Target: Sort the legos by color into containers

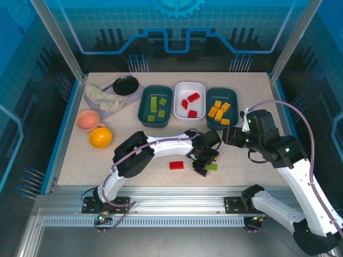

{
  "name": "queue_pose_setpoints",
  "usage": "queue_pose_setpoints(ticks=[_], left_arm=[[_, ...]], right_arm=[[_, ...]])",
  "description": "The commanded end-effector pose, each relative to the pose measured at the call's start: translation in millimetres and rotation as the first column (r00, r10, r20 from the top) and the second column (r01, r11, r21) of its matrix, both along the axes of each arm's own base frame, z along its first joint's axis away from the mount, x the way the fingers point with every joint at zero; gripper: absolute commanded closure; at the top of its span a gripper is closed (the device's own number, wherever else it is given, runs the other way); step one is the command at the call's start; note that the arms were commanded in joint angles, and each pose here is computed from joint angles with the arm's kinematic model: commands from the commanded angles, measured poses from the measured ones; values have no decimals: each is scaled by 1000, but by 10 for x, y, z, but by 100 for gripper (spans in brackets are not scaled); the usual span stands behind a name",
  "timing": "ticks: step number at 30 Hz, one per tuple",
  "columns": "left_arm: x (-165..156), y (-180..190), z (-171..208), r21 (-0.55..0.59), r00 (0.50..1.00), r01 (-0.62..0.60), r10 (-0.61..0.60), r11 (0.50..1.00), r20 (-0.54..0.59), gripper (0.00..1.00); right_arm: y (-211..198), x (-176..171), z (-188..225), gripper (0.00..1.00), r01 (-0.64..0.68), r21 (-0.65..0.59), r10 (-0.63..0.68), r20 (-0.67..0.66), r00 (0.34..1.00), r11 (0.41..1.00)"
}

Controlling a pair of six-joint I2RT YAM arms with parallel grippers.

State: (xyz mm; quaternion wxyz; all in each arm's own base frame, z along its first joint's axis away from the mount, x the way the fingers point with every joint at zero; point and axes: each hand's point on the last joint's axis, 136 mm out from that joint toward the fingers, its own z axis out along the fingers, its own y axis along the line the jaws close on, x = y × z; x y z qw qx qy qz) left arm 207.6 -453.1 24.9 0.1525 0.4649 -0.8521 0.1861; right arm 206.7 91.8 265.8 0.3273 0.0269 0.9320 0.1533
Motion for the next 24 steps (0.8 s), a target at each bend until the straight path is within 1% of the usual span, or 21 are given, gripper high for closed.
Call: queue_pose_setpoints(ticks=[1,9,12,14,20,22,24], left_arm=[[71,-78,-53,45,964,-253,256,966,-74,32],[117,-16,-194,121,958,-268,278,956,-71,54],[158,91,-227,185,964,-236,253,954,-76,57],[244,195,-237,226,968,-225,244,948,-59,57],[627,644,-155,368,996,-83,85,926,10,58],[731,846,-144,415,998,-55,48,908,28,57],[820,1052,-117,461,999,5,-26,887,41,57]], right_arm=[[49,-106,-83,36,-45,7,45,-34,998,999],[79,-104,-94,36,-48,31,49,-35,998,998],[79,-91,-75,36,-45,32,46,-33,998,998],[75,-82,-48,36,-42,33,43,-27,999,999],[57,-43,-37,36,-29,27,29,-27,999,999],[58,-27,-33,36,-26,28,27,-26,999,999],[55,-5,-29,35,-21,28,22,-25,999,999]])
